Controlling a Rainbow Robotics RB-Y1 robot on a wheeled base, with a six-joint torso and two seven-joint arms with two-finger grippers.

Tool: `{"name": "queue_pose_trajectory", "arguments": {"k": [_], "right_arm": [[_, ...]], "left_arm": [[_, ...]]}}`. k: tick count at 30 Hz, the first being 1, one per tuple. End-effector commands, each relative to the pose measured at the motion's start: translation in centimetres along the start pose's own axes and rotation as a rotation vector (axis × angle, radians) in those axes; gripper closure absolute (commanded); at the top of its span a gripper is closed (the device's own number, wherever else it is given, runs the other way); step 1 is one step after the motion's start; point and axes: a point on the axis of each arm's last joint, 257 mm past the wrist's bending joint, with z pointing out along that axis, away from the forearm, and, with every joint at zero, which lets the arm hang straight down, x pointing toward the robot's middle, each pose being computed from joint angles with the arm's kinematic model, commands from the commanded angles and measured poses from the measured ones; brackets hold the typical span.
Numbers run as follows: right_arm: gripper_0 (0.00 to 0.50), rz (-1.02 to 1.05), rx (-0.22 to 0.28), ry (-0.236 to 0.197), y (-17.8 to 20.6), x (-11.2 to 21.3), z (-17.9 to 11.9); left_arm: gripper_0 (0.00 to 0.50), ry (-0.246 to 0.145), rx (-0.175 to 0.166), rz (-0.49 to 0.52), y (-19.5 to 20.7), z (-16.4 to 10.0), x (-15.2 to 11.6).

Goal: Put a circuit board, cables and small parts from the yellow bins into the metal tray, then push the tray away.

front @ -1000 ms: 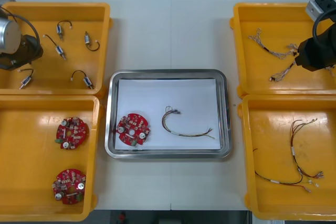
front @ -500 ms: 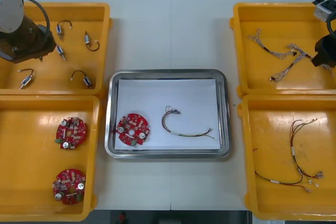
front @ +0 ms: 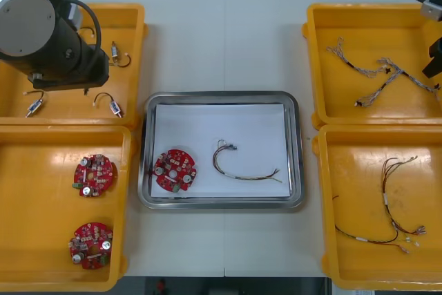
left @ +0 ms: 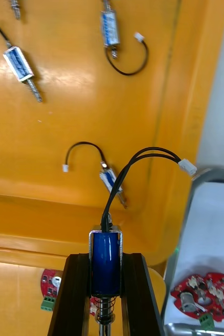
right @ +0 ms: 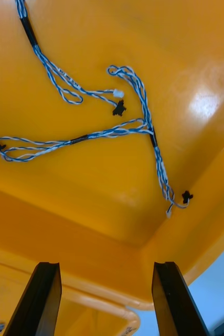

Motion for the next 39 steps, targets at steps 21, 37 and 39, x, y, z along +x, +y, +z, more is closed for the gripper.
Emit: {"name": "queue_pose_trajectory", "arguments": {"k": [21,37,39], "right_arm": [[0.0,-0.039,0.079,-0.167,-7.2,-4.5,0.6],[0.0,-0.015,0.099,-0.187,-6.7,-4.3,5.7],[0.0,-0.017,0.103,-0.189,-6.6,-4.4,6.1]], "left_arm": [[0.5,0.013,0.182,0.141,-14.1,3.4,4.7],[0.499,0.004,0.134,0.178,-14.3,8.6,5.6],[0.497,0.002,0.129,0.184,-14.2,8.7,5.7]]}}
